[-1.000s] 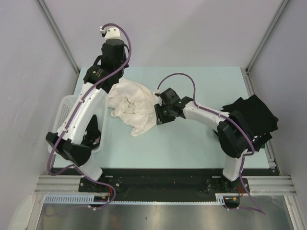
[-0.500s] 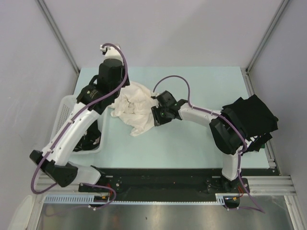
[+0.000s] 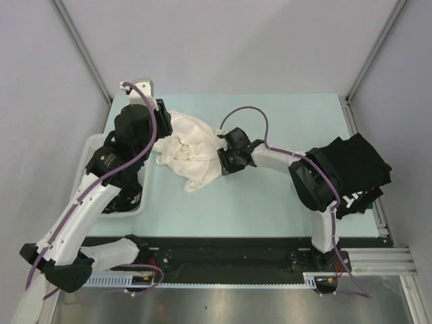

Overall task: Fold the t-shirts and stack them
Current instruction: Flatten out the tshirt

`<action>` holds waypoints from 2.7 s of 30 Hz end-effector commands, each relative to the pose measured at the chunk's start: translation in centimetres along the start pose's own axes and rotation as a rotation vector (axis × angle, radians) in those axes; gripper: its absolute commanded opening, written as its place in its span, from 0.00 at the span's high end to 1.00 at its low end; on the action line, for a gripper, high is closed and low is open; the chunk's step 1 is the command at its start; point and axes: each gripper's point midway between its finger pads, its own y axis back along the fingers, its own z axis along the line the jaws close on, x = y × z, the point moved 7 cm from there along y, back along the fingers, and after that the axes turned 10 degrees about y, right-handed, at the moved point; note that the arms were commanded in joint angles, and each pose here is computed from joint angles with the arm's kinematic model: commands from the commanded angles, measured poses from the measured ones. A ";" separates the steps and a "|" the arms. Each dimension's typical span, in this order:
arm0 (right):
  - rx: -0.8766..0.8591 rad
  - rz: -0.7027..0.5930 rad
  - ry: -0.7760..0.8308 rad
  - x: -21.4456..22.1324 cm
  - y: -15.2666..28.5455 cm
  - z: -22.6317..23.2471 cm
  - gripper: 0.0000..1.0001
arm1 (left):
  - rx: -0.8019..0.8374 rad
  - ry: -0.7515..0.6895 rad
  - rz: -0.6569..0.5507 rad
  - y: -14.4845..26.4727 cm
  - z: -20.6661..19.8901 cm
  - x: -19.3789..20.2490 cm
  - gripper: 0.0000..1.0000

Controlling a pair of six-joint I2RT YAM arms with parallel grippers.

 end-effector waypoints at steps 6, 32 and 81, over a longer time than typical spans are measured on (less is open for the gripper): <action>-0.005 -0.059 -0.004 -0.7 -2.0 -0.1 0.58 | 0.021 -0.022 -0.009 1.7 0.5 -0.8 0.56; -0.049 -0.002 -0.047 1.3 -5.4 0.5 0.83 | 0.027 -0.049 -0.002 1.9 0.3 -1.3 0.56; 0.045 -0.670 -0.092 -23.3 21.5 -7.8 1.00 | 0.042 -0.021 0.241 -3.9 0.0 9.6 0.52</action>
